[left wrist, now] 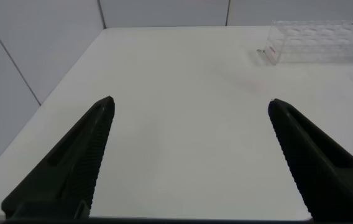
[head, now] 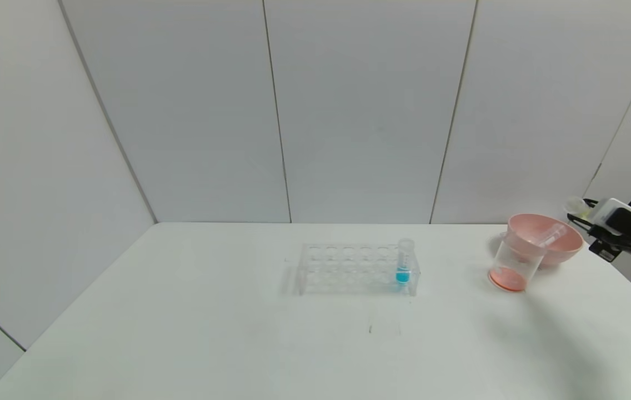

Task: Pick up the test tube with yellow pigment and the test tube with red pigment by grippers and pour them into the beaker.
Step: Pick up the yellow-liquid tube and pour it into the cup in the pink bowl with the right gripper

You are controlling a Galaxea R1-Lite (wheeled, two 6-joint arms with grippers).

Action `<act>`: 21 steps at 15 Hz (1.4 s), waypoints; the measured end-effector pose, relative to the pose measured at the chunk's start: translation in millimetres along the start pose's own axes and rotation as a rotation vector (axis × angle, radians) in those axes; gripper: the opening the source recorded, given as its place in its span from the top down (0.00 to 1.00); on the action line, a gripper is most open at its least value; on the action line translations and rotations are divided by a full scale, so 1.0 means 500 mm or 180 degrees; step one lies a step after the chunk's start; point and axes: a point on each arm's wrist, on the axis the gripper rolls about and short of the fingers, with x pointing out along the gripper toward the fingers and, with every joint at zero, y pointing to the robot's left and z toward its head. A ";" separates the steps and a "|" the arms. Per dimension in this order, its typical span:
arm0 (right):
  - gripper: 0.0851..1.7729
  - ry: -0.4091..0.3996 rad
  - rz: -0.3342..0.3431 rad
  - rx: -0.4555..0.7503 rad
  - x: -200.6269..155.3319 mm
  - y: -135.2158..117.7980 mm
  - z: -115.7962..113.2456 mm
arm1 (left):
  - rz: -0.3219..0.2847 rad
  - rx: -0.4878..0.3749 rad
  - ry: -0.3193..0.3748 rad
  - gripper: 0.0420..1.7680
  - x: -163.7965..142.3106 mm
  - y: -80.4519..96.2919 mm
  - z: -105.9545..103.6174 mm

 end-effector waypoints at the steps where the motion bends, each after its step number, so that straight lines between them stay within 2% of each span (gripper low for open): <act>1: 0.75 -0.0013 0.0040 -0.0130 0.000 0.006 -0.001 | 0.0001 -0.0001 0.0000 0.00 0.000 0.000 0.000; 8: 0.75 -0.0005 0.0146 -0.0959 -0.001 0.028 0.000 | 0.0001 -0.0001 0.0000 0.00 0.000 0.000 0.000; 12: 0.75 -0.0017 0.0127 -0.1179 0.009 0.031 0.014 | 0.0001 -0.0001 0.0000 0.00 0.000 0.000 0.000; 15: 0.75 0.0092 0.0093 -0.1481 0.014 0.032 0.020 | 0.0001 -0.0001 0.0000 0.00 0.000 0.000 0.000; 19: 0.75 0.0280 0.0077 -0.1642 0.021 0.033 0.026 | 0.0001 -0.0001 0.0000 0.00 0.000 0.000 0.000; 21: 0.75 0.0277 0.0047 -0.1706 0.024 0.029 0.029 | 0.0001 -0.0001 0.0000 0.00 0.000 0.000 0.000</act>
